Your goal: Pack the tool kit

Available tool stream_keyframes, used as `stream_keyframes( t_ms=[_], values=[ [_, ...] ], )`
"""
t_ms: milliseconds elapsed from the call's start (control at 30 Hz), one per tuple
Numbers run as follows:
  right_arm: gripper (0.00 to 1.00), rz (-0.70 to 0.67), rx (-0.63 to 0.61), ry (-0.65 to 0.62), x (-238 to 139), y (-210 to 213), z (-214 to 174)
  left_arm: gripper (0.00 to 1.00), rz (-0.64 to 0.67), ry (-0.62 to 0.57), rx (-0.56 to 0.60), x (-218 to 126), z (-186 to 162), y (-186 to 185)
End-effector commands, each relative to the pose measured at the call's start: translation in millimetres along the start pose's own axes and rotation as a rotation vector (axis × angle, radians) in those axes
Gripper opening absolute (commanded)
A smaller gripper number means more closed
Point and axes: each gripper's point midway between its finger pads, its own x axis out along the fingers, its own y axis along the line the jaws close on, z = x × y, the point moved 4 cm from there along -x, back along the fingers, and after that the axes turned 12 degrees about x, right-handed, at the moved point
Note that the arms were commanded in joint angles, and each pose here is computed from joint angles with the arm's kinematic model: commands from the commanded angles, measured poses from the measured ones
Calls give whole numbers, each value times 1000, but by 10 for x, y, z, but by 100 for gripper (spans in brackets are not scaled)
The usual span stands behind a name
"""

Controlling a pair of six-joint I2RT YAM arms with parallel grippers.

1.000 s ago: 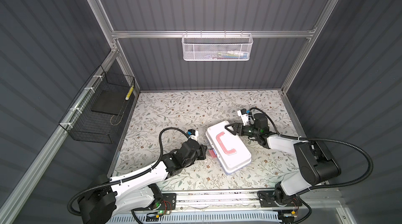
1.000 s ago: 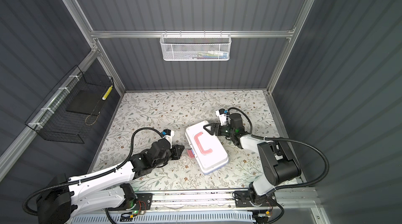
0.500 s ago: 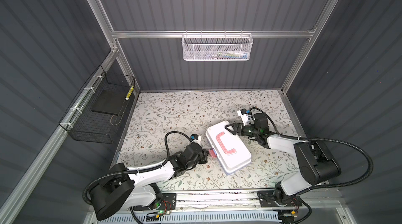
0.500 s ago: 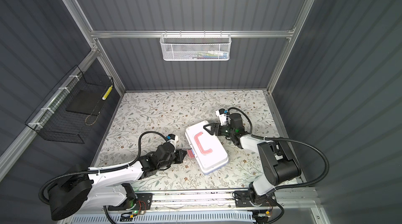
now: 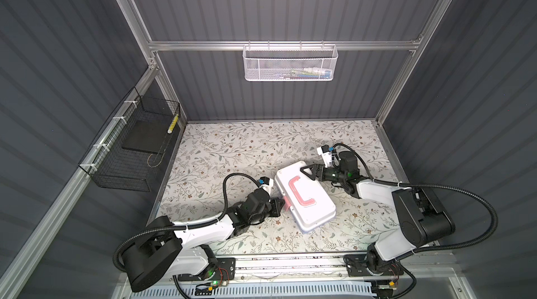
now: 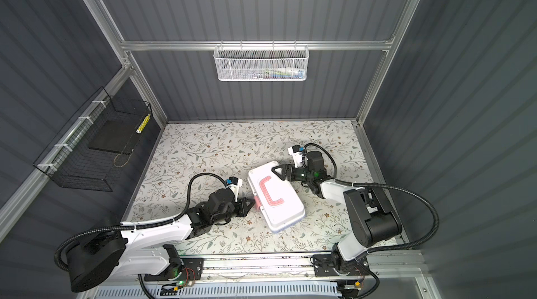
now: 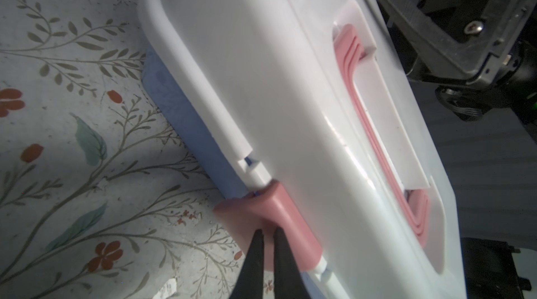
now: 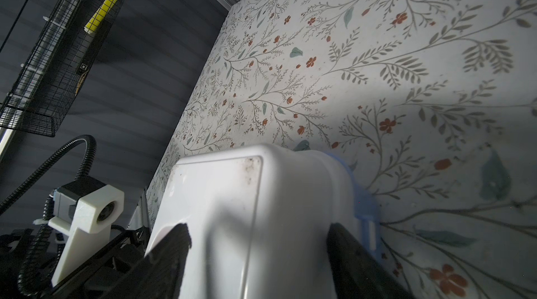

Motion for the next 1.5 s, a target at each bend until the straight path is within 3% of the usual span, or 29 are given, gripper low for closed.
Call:
stream_keyframes(
  t_ms=[0, 800, 1000, 1133, 1467],
  values=[
    [77, -68, 192, 190, 52, -273, -534, 11, -49, -31, 34, -24, 114, -132],
    [77, -57, 203, 193, 61, -279, -566, 7, -24, 4, 44, 11, 165, -179],
    [77, -58, 194, 185, 49, -260, -548, 10, 187, -12, 116, -313, 284, 34],
    [77, -57, 196, 183, 54, -265, -540, 12, 248, 9, 120, -411, 183, 190],
    [77, -58, 198, 182, 46, -257, -547, 6, 178, 67, 115, -106, 8, 190]
  ],
)
